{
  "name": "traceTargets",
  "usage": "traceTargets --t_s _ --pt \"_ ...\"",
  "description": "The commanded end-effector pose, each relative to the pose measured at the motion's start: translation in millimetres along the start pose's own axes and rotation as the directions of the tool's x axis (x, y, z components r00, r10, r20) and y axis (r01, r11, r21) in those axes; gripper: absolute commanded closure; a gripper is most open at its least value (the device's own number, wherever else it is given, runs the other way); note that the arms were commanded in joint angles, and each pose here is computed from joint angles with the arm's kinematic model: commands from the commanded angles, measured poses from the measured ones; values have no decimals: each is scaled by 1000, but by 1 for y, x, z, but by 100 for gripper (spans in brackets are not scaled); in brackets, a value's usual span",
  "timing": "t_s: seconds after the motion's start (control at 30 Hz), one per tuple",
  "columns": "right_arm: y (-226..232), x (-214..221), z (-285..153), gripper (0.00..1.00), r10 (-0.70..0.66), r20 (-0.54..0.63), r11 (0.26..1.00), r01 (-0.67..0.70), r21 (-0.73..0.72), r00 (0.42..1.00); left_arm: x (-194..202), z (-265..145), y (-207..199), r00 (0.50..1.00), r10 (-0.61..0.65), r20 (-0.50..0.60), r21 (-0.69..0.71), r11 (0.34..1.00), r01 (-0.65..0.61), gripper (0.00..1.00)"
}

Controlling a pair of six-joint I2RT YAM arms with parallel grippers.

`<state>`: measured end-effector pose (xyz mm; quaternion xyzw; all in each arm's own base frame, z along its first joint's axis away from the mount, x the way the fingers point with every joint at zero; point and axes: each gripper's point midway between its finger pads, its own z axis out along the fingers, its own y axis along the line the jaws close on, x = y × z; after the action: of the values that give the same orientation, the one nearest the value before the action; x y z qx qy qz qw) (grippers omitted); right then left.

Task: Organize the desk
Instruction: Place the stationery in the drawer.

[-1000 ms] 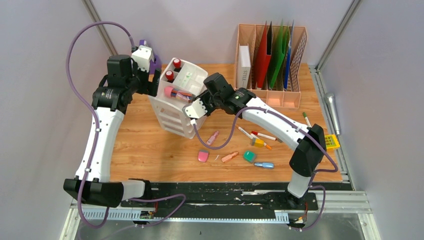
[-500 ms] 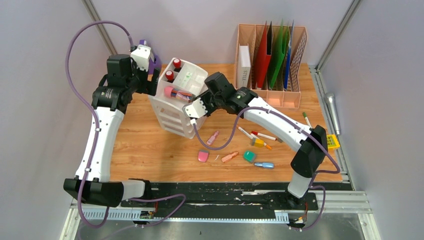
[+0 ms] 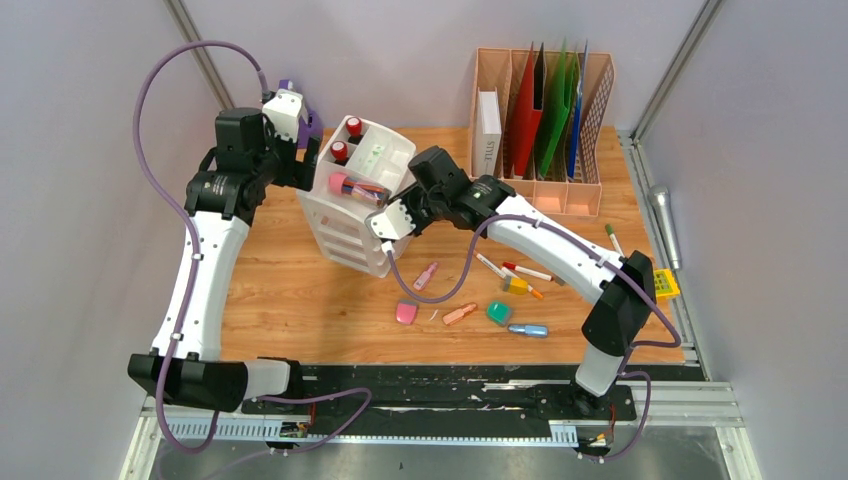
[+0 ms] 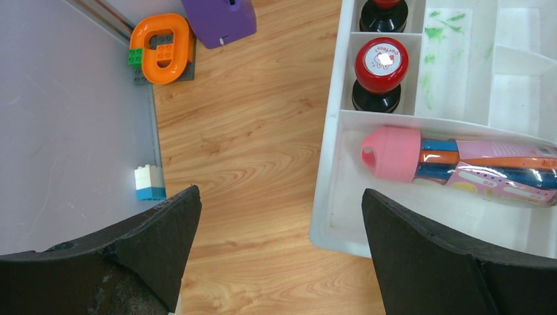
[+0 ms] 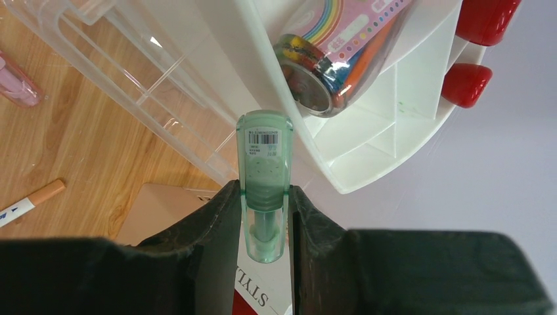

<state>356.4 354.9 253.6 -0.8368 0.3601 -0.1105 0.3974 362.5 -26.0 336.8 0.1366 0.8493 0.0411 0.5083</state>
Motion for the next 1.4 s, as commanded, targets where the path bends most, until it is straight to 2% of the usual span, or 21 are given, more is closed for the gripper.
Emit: traceTargets --t_s 0.0,0.23,0.4,0.7,0.8,0.9,1.07,1.13,1.23,1.37 --pt "0 -9 -9 92 -32 31 999 32 1 999 -18 -4 6 998 0 60 -17 1000 0 0" --pt "8 -7 -9 91 -43 19 999 43 -23 999 -18 -3 5 998 0 60 -13 1000 0 0" --pt "6 -8 -2 83 -62 15 998 62 -15 998 -19 -2 5 998 -2 60 -9 1000 3 0" --pt "-13 -5 5 55 -71 -11 996 71 48 997 -18 -2 5 998 4 58 -10 1000 -3 0" --pt "-18 -6 6 41 -66 -11 995 67 68 998 -18 -2 5 998 4 58 -10 1000 -3 0" --pt "-26 -1 2 36 -45 -41 994 49 98 998 -18 -2 5 998 4 60 -9 1000 -3 0" --pt "-50 1 -27 36 115 -2 975 -113 193 993 -21 -5 6 998 11 67 -15 1000 -10 0" --pt "-53 -2 -40 35 221 74 951 -232 203 972 -22 -7 7 997 17 72 -19 1000 -16 0" --pt "-32 -3 -54 32 378 136 908 -396 139 916 -23 -9 9 997 25 77 -27 999 -23 0" --pt "30 -13 -68 31 511 166 859 -510 -51 844 -26 -13 11 996 21 91 -40 999 -18 0"
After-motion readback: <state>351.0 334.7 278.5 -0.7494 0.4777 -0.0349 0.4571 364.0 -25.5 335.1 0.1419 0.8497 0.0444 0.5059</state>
